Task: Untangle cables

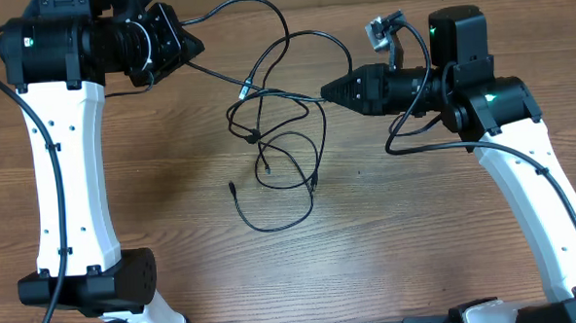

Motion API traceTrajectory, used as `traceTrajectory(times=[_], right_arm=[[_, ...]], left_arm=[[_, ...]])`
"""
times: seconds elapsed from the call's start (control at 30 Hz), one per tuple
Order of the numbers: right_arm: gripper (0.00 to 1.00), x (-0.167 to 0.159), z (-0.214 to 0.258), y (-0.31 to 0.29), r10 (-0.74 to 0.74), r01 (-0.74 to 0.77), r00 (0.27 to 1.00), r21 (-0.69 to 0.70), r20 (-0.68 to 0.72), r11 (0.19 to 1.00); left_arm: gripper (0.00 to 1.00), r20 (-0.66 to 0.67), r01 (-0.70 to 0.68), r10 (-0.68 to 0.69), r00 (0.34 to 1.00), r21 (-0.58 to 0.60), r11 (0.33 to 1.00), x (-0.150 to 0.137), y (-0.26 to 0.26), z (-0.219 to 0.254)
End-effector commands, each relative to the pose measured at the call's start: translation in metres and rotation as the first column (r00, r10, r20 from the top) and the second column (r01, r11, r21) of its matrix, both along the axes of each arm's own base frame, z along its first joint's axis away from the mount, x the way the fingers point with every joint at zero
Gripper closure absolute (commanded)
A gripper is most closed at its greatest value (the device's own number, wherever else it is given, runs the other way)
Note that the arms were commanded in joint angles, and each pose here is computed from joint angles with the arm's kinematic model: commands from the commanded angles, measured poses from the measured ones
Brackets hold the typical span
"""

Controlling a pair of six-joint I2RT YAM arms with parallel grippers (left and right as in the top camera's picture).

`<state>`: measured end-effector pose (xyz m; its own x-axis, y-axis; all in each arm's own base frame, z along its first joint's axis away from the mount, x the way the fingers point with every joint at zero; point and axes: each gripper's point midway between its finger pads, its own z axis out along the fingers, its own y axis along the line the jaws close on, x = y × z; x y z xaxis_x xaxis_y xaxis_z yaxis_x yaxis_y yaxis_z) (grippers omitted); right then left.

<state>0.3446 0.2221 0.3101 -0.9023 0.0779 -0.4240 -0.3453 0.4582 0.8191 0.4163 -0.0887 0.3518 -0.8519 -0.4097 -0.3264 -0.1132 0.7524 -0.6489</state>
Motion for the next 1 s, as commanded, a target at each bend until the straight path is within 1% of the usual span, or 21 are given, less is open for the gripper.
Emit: traceTrajectory(times=[0.0, 0.07, 0.13, 0.17, 0.3, 0.5, 0.6, 0.63, 0.67, 0.7, 0.73, 0.8, 0.93, 0.97], right_arm=[[0.96, 0.017, 0.005, -0.016, -0.212, 0.218, 0.955, 0.007, -0.205, 0.976], [0.96, 0.022, 0.001, -0.021, -0.292, 0.306, 0.908, 0.000, -0.301, 0.952], [0.96, 0.027, -0.002, -0.025, -0.366, 0.395, 0.842, -0.009, -0.397, 0.919], [0.96, 0.030, -0.004, -0.028, -0.410, 0.459, 0.778, -0.015, -0.476, 0.889], [0.96, 0.032, -0.005, -0.030, -0.447, 0.571, 0.613, -0.025, -0.651, 0.820], [0.96, 0.028, -0.010, -0.031, -0.451, 0.576, 0.583, -0.048, -0.676, 0.816], [0.78, 0.028, -0.010, -0.031, -0.448, 0.538, 0.653, -0.043, -0.611, 0.842], [0.52, 0.028, -0.011, -0.031, -0.441, 0.503, 0.709, -0.043, -0.550, 0.863], [0.23, 0.028, -0.011, -0.031, -0.435, 0.484, 0.737, -0.046, -0.517, 0.874], [0.05, 0.027, -0.012, -0.031, -0.431, 0.472, 0.753, -0.049, -0.497, 0.880], [0.00, 0.027, -0.012, -0.031, -0.426, 0.459, 0.769, -0.052, -0.477, 0.887], [0.00, 0.026, -0.013, -0.031, -0.418, 0.442, 0.789, -0.056, -0.450, 0.895], [0.00, 0.026, -0.013, -0.032, -0.398, 0.406, 0.832, -0.064, -0.385, 0.911], [0.00, 0.026, -0.013, -0.032, -0.392, 0.397, 0.842, -0.066, -0.370, 0.915]], left_arm=[[0.96, 0.016, -0.022, 0.022, 1.000, 0.009, 1.000, 0.004, 0.007, 0.003], [0.96, 0.012, -0.021, 0.021, 1.000, 0.008, 1.000, 0.003, 0.006, 0.003], [0.96, 0.010, -0.018, 0.018, 1.000, 0.005, 1.000, 0.003, 0.006, 0.003], [0.96, 0.009, -0.016, 0.016, 1.000, 0.002, 1.000, 0.002, 0.005, 0.003], [0.96, 0.003, -0.021, 0.021, 1.000, -0.011, 1.000, 0.002, 0.004, 0.003], [0.96, -0.010, -0.044, 0.044, 0.999, -0.027, 0.999, 0.003, 0.004, 0.004], [0.96, -0.005, -0.048, 0.048, 0.999, -0.030, 0.998, 0.004, 0.004, 0.005], [0.96, -0.005, -0.048, 0.047, 0.999, -0.030, 0.998, 0.004, 0.004, 0.005], [0.95, -0.004, -0.047, 0.047, 0.999, -0.029, 0.998, 0.004, 0.004, 0.005], [0.96, -0.002, -0.047, 0.047, 0.999, -0.030, 0.998, 0.005, 0.004, 0.006], [0.96, 0.004, -0.047, 0.047, 0.999, -0.030, 0.998, 0.006, 0.004, 0.006], [0.96, 0.023, -0.031, 0.032, 0.999, -0.038, 0.999, 0.007, 0.002, 0.009], [0.96, 0.156, 0.124, -0.111, 0.982, -0.079, 0.989, 0.011, -0.016, 0.030], [0.96, 0.177, 0.147, -0.129, 0.976, -0.089, 0.985, 0.011, -0.020, 0.034]])
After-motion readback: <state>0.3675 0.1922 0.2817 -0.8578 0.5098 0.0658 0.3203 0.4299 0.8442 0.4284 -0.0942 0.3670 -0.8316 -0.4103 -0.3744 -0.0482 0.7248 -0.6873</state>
